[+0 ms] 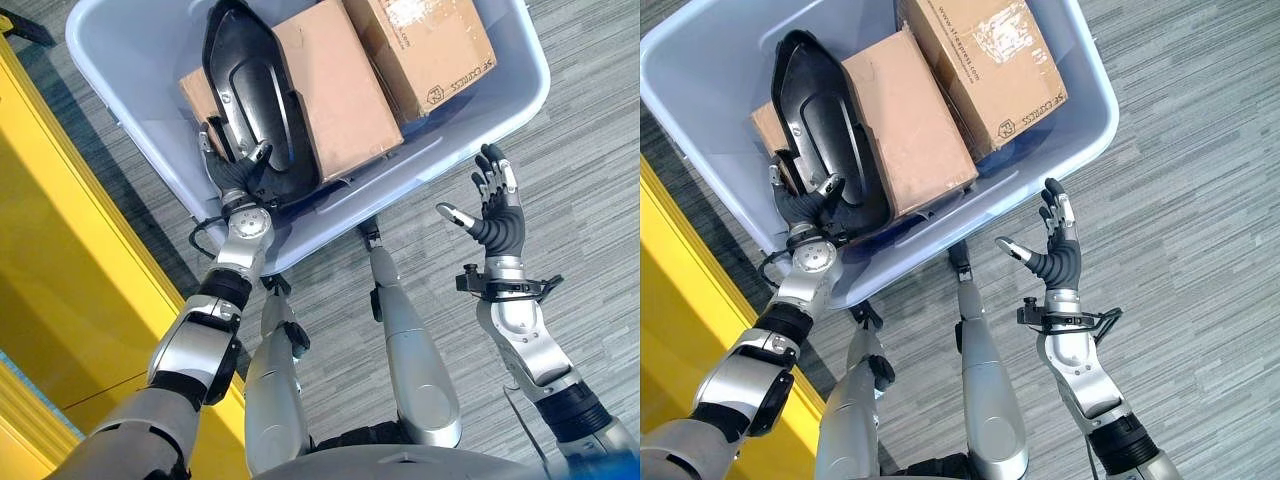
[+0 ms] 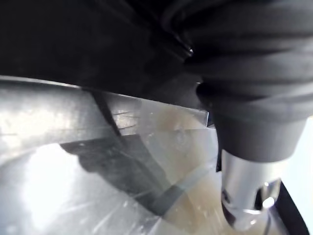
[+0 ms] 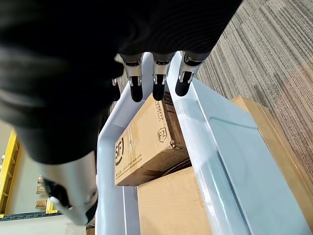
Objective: Move parts from the plastic box to the shelf.
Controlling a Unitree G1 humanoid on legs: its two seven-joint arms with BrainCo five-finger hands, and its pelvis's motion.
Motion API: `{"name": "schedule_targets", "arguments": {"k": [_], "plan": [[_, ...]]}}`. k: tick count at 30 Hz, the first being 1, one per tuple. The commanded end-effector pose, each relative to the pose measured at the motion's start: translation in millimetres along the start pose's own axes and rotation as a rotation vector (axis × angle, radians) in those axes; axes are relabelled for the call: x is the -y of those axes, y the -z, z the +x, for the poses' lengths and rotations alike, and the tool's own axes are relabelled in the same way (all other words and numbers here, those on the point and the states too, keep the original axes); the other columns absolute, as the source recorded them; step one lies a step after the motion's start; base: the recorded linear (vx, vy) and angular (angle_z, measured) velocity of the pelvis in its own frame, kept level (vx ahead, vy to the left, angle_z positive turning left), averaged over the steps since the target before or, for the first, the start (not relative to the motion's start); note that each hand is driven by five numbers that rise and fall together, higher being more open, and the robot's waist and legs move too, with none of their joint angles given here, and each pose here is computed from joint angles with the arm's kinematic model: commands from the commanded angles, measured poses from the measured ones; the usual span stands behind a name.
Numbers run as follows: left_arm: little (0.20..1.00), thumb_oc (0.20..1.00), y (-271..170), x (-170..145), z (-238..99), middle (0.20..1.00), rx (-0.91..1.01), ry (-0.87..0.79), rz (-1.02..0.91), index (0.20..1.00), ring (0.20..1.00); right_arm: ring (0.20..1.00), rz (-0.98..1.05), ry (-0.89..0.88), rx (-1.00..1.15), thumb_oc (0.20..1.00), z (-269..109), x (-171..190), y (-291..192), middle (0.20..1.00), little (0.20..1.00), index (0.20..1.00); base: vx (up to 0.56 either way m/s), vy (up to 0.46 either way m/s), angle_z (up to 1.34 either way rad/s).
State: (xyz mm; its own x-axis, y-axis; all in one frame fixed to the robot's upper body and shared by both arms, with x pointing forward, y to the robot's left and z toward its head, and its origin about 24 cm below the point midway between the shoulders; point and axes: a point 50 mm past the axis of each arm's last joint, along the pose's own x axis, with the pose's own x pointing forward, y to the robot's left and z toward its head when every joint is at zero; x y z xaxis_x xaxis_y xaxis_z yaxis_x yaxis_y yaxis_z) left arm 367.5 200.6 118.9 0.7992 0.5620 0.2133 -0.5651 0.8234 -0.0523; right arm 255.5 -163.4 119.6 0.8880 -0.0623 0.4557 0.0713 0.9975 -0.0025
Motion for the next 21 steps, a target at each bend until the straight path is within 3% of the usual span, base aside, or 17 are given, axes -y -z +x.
{"name": "schedule_targets", "arguments": {"k": [1, 11, 12, 13, 14, 21], "plan": [[1.0, 1.0, 31.7, -34.0, -4.6, 1.0, -0.1, -0.092, 0.06, 1.0, 1.0, 1.0, 0.022, 0.043, 0.049, 1.0, 5.6, 6.3, -7.7, 1.0, 1.0, 1.0, 0.0, 0.0, 0.0], [1.0, 1.0, 43.7, -33.4, -18.3, 1.0, -0.141, -0.067, 0.052, 1.0, 1.0, 1.0, 0.019, 0.049, 0.044, 1.0, 5.6, 8.0, -7.7, 1.0, 1.0, 1.0, 0.0, 0.0, 0.0], [0.868, 0.868, 44.4, -33.7, -18.5, 0.868, -0.144, -0.067, 0.053, 0.868, 0.868, 1.0, 0.018, 0.05, 0.043, 1.0, 5.7, 8.2, -7.6, 1.0, 1.0, 1.0, 0.0, 0.0, 0.0], [0.26, 0.26, 45.2, -33.8, -18.5, 0.26, -0.149, -0.067, 0.057, 0.26, 0.26, 1.0, 0.017, 0.048, 0.041, 1.0, 5.7, 8.0, -7.3, 1.0, 1.0, 1.0, 0.0, 0.0, 0.0], [0.2, 0.2, 45.4, -34.2, -17.9, 0.2, -0.15, -0.067, 0.064, 0.2, 0.2, 1.0, 0.02, 0.047, 0.039, 1.0, 5.9, 7.6, -7.0, 1.0, 1.0, 1.0, 0.0, 0.0, 0.0], [0.2, 0.2, 42.9, -32.9, -14.6, 0.2, -0.137, -0.051, 0.094, 0.2, 0.2, 1.0, 0.012, 0.051, 0.037, 1.0, 5.7, 9.3, -6.6, 1.0, 1.0, 1.0, 0.0, 0.0, 0.0]]}}
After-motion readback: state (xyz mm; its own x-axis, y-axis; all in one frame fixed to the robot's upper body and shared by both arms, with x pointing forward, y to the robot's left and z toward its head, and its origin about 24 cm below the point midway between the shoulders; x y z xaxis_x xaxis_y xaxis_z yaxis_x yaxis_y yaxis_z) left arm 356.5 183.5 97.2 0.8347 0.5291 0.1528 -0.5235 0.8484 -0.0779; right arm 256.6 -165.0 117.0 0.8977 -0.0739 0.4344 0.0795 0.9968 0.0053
